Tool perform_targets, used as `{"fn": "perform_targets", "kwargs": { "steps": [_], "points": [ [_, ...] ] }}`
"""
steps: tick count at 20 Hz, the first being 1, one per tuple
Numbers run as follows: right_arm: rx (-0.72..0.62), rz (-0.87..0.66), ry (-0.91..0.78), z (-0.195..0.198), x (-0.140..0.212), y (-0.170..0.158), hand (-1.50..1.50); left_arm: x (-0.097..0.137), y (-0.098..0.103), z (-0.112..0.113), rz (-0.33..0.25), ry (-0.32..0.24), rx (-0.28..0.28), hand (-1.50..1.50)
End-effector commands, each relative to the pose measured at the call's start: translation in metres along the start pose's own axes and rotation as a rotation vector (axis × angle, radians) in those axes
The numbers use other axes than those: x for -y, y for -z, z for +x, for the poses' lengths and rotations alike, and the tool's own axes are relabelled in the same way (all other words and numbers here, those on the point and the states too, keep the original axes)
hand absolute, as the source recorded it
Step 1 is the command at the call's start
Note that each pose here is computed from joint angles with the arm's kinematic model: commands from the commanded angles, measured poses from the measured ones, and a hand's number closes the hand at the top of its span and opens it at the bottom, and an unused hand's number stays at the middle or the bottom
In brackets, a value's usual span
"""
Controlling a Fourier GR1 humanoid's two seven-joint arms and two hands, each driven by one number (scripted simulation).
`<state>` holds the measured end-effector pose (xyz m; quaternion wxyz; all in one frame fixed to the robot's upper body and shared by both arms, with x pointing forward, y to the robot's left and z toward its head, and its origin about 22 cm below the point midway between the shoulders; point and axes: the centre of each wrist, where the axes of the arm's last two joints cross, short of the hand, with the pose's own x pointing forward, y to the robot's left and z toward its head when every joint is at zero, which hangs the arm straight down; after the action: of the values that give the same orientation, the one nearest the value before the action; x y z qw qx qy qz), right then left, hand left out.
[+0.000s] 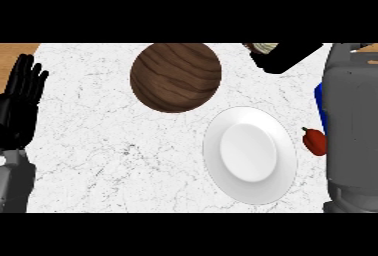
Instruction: Pick the cupcake from the plate and place it in the bowl
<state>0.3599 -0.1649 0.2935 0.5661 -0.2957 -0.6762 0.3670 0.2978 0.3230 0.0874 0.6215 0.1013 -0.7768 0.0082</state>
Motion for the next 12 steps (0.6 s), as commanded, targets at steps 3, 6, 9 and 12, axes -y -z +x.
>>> {"fn": "perform_targets", "kwargs": {
  "steps": [3, 6, 9, 12],
  "points": [
    [-0.014, 0.095, -0.030, 0.032, -0.060, 0.038, 1.50, -0.005, 0.006, -0.003, 0.008, -0.001, 0.006, 0.00],
    [-0.018, 0.135, 0.001, 0.053, -0.069, 0.052, 1.50, 0.011, 0.008, -0.004, -0.006, -0.012, 0.007, 0.00],
    [-0.043, 0.144, 0.016, 0.039, -0.091, 0.063, 1.50, 0.005, -0.004, -0.013, -0.004, -0.014, -0.004, 0.00],
    [-0.071, 0.159, -0.029, 0.008, -0.148, 0.060, 1.50, 0.014, -0.003, -0.006, -0.033, -0.020, 0.004, 0.00]
  ]
}}
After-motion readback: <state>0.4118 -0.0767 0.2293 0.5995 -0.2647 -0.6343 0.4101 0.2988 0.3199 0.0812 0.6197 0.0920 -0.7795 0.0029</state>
